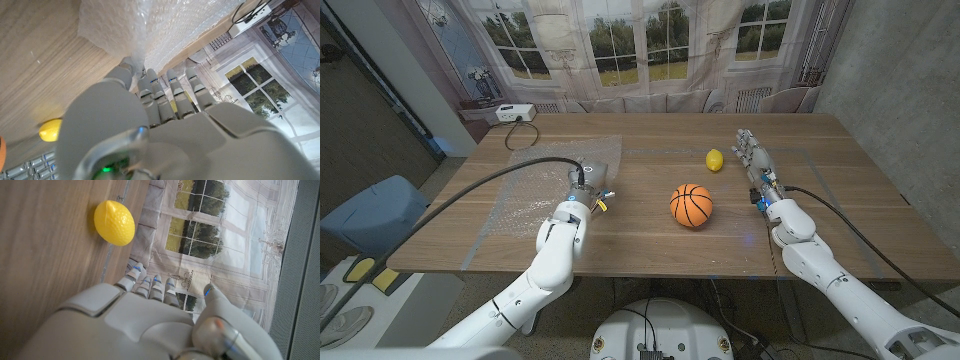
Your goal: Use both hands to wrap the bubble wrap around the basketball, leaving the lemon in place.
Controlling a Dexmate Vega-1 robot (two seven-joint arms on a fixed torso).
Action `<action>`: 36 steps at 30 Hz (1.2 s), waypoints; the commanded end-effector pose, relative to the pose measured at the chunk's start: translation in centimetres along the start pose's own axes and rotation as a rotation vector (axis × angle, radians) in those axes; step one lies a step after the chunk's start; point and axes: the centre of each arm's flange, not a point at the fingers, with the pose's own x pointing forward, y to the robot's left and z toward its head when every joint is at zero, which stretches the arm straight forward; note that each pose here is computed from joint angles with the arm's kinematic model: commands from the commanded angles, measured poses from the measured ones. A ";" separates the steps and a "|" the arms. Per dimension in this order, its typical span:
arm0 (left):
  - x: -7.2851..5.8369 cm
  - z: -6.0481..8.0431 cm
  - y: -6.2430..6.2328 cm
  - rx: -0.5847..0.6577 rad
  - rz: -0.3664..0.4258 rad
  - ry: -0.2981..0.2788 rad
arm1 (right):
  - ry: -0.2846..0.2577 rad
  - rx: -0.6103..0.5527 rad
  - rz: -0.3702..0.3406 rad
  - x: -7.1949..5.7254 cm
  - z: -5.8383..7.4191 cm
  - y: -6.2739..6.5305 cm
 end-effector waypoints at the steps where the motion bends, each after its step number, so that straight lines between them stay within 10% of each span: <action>1: 1.1 -1.6 2.3 -0.274 -0.034 -0.140 | -0.011 -0.017 0.008 1.0 0.6 0.7; 36: 2.8 1.0 8.2 -0.532 -0.009 -0.517 | -0.042 -0.024 -0.018 -0.1 1.2 -0.2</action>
